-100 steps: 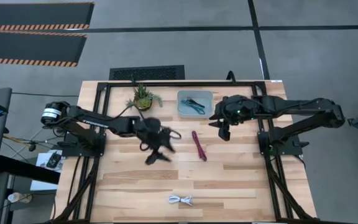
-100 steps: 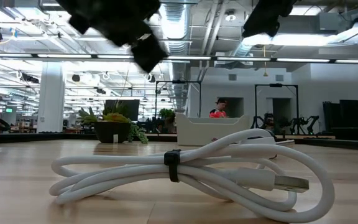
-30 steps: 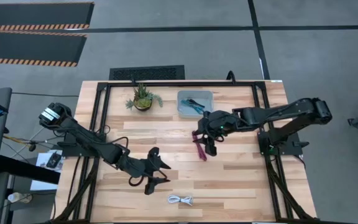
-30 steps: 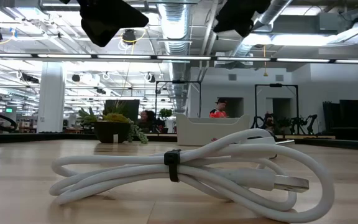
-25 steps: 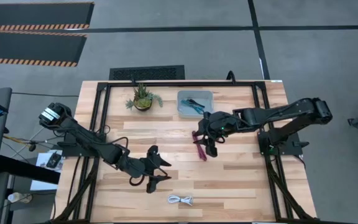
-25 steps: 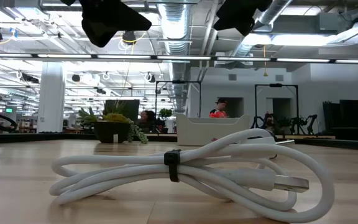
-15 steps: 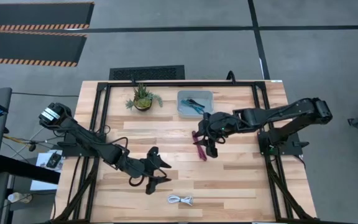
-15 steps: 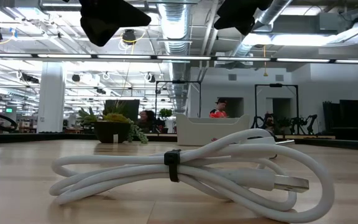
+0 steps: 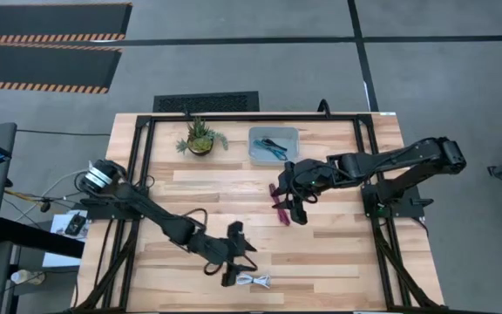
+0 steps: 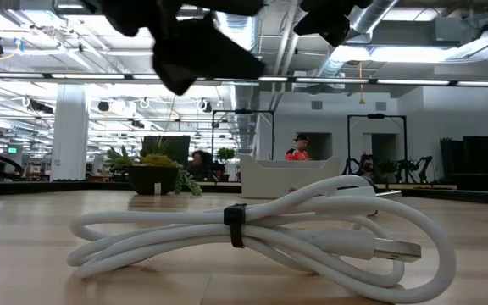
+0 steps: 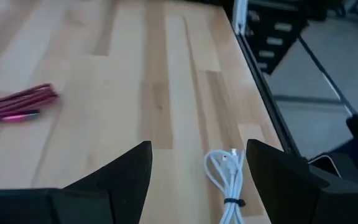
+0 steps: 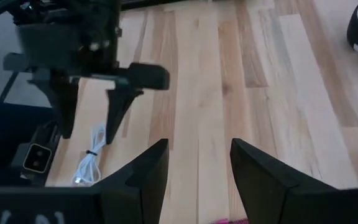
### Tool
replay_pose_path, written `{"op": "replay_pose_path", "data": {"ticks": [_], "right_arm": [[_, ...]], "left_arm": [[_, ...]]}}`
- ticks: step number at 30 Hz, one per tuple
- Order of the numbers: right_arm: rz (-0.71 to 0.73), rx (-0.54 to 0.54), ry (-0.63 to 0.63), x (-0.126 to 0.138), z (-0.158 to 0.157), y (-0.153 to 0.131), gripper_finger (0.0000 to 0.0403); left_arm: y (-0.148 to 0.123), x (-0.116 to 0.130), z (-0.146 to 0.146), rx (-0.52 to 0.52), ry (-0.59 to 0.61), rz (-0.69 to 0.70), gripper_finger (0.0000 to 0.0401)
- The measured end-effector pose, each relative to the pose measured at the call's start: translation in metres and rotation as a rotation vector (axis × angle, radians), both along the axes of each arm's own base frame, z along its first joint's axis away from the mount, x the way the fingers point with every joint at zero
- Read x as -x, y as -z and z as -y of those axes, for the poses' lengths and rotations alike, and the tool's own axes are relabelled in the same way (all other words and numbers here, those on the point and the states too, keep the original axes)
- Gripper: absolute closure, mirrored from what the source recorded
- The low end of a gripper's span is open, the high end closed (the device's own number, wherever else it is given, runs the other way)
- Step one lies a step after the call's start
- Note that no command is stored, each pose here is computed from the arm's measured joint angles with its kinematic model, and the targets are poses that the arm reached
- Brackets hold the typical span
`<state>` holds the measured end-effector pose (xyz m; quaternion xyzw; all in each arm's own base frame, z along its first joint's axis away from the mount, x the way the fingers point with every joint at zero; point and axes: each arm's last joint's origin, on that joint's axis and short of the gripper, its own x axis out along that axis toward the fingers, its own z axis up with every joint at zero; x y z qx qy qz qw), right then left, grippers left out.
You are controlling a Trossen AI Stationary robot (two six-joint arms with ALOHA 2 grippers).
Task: Pick and place USB-C Cables
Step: Put the white charger cable into the white bin
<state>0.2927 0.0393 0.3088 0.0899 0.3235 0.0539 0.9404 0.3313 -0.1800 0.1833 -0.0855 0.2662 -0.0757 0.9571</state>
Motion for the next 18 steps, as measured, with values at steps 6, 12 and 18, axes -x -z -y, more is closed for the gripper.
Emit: {"op": "replay_pose_path", "data": {"ticks": [6,12,18], "right_arm": [[-0.028,-0.016,0.002,0.002,-0.004,0.002,0.0204],[-0.051,-0.029,0.011,0.003,-0.005,0.003,0.0207],[-0.05,-0.037,0.018,0.003,-0.005,0.003,0.0207]], "left_arm": [[0.012,-0.013,0.011,-0.05,0.086,-0.095,0.0152],[0.018,-0.016,0.016,-0.011,0.108,-0.127,0.0152],[0.024,-0.008,0.029,0.004,0.126,-0.151,0.0152]]}}
